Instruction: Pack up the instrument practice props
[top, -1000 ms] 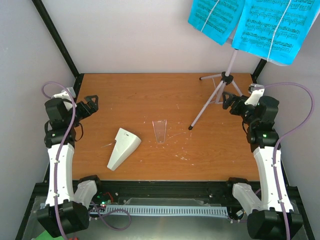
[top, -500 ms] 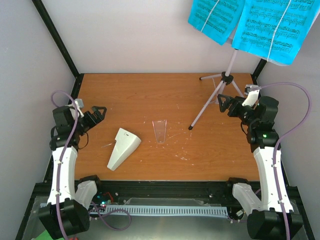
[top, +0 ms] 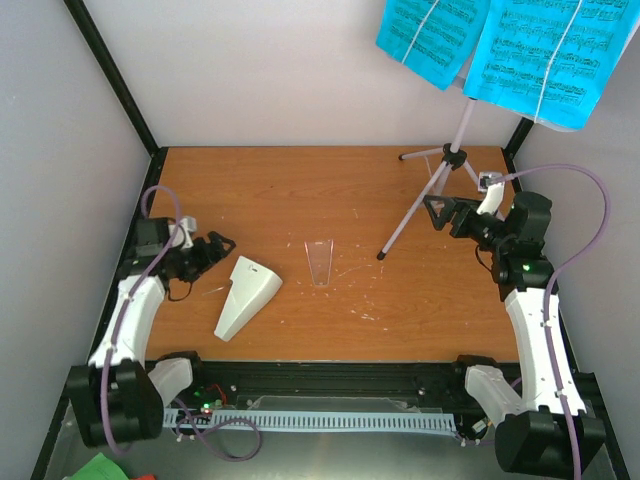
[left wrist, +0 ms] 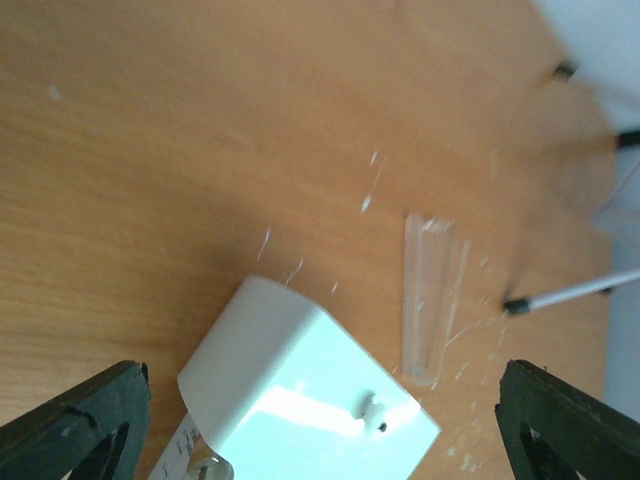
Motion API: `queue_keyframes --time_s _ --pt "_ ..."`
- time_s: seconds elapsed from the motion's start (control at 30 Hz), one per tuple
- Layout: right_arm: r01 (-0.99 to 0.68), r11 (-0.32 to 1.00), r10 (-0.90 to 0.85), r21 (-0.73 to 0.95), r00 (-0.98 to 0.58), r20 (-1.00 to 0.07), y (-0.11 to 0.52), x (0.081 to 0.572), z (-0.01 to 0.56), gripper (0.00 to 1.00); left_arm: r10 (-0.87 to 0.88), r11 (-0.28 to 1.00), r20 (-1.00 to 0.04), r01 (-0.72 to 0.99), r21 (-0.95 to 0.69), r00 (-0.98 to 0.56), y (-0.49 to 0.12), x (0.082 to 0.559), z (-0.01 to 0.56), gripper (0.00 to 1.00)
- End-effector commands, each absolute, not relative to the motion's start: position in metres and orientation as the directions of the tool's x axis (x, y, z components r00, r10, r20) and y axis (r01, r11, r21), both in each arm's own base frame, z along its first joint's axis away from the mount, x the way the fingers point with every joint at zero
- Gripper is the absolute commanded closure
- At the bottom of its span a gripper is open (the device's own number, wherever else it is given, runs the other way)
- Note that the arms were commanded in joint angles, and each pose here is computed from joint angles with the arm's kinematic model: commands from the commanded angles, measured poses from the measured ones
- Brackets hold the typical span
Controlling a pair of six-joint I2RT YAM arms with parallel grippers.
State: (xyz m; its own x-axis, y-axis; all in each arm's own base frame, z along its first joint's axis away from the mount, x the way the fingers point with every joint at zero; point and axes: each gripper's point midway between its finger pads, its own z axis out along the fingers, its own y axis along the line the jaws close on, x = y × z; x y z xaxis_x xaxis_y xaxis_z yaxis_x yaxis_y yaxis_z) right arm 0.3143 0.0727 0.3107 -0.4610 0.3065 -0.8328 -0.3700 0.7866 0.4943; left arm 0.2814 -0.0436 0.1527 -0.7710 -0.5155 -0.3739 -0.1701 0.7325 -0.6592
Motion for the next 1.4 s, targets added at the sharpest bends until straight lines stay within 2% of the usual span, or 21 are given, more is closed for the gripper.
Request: queue_keyframes --time_s 0.0,0.17,0.5,0.8,1.2,1.37 --pt "-0.389 0.712 0.338 0.585 -0.541 -0.771 0.085 0.311 0.301 0.00 -0.401 0.801 -0.338 -0.147 -0.580 -0.852 -0.064 0.290 0.129 0.06" --pt "-0.392 0.653 0.352 0.648 -0.600 -0.718 0.095 0.309 0.287 0.00 -0.372 0.793 -0.266 -0.156 -0.588 -0.890 -0.074 0.288 0.106 0.06" --pt "-0.338 0.660 0.318 0.671 -0.683 -0.657 0.105 0.324 0.253 0.00 -0.314 0.735 -0.124 -0.158 -0.660 -0.941 -0.104 0.297 0.087 0.06" --pt "-0.345 0.688 0.280 0.639 -0.686 -0.672 0.121 0.324 0.247 0.00 -0.142 0.677 -0.145 0.010 -0.735 -0.979 -0.146 0.300 0.091 0.10" --pt "-0.380 0.699 0.209 0.605 -0.701 -0.682 0.152 0.299 0.238 0.00 0.154 0.592 -0.281 0.316 -0.741 -0.947 -0.240 0.300 0.100 0.10" --pt "-0.385 0.688 0.203 0.615 -0.711 -0.673 0.160 0.286 0.231 0.00 0.169 0.546 -0.378 0.406 -0.733 -0.910 -0.256 0.310 0.119 0.06"
